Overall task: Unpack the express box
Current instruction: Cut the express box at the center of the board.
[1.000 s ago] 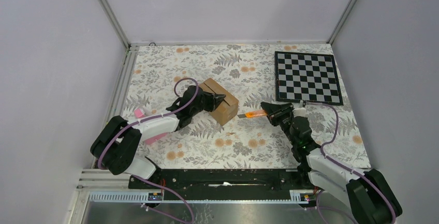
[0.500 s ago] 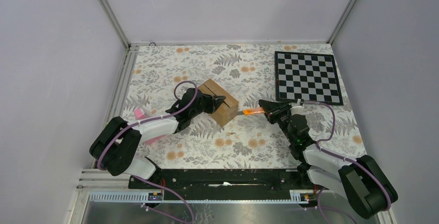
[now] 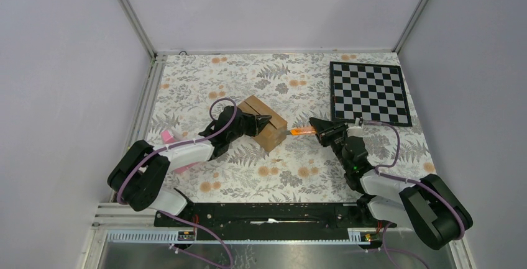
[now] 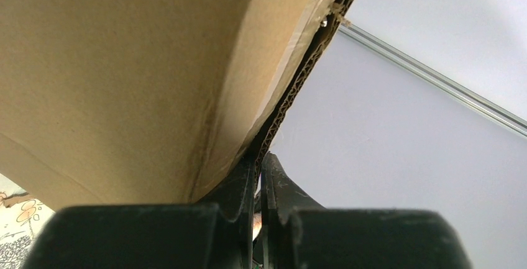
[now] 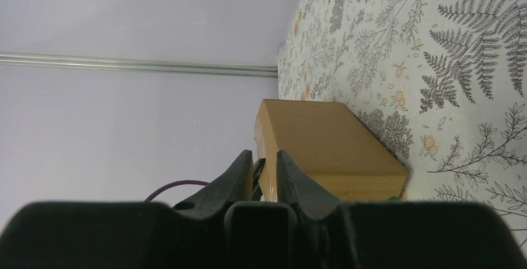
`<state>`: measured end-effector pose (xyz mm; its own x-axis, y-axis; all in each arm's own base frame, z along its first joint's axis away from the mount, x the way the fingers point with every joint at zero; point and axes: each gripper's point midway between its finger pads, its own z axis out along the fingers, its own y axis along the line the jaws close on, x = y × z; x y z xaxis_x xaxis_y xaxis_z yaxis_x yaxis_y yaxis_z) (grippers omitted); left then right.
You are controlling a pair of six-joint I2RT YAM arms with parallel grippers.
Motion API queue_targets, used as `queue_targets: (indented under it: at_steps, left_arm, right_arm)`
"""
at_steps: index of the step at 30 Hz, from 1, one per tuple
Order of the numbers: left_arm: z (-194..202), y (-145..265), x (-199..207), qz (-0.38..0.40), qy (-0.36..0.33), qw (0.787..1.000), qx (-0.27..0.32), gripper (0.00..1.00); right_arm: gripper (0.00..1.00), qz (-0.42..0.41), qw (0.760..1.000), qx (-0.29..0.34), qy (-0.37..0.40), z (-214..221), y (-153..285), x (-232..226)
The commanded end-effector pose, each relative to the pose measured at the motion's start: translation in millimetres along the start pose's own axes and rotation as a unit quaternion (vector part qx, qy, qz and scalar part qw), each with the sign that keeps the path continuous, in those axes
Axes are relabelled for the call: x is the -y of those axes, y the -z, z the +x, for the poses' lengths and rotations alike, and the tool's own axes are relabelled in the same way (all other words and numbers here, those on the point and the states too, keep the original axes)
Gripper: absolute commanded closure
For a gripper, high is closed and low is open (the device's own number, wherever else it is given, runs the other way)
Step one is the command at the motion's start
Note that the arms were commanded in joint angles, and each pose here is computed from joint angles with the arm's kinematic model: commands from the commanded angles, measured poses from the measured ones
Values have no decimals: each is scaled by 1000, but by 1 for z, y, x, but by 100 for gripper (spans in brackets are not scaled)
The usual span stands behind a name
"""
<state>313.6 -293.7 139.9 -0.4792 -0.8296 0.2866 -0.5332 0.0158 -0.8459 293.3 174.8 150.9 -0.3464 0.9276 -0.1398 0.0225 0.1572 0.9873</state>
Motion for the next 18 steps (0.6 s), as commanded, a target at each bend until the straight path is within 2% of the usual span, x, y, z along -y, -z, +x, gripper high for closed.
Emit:
queue_targets:
  at_steps: [1,18]
  left_arm:
    - [9,2,-1,-2,30,999,-23,100]
    - [12,1,-2,-3,40,999,-33,100]
  right_arm:
    - [100,-53,998,29,-2,-9,-7,-35]
    - [100,-38,999,29,6,-3,-12,-27]
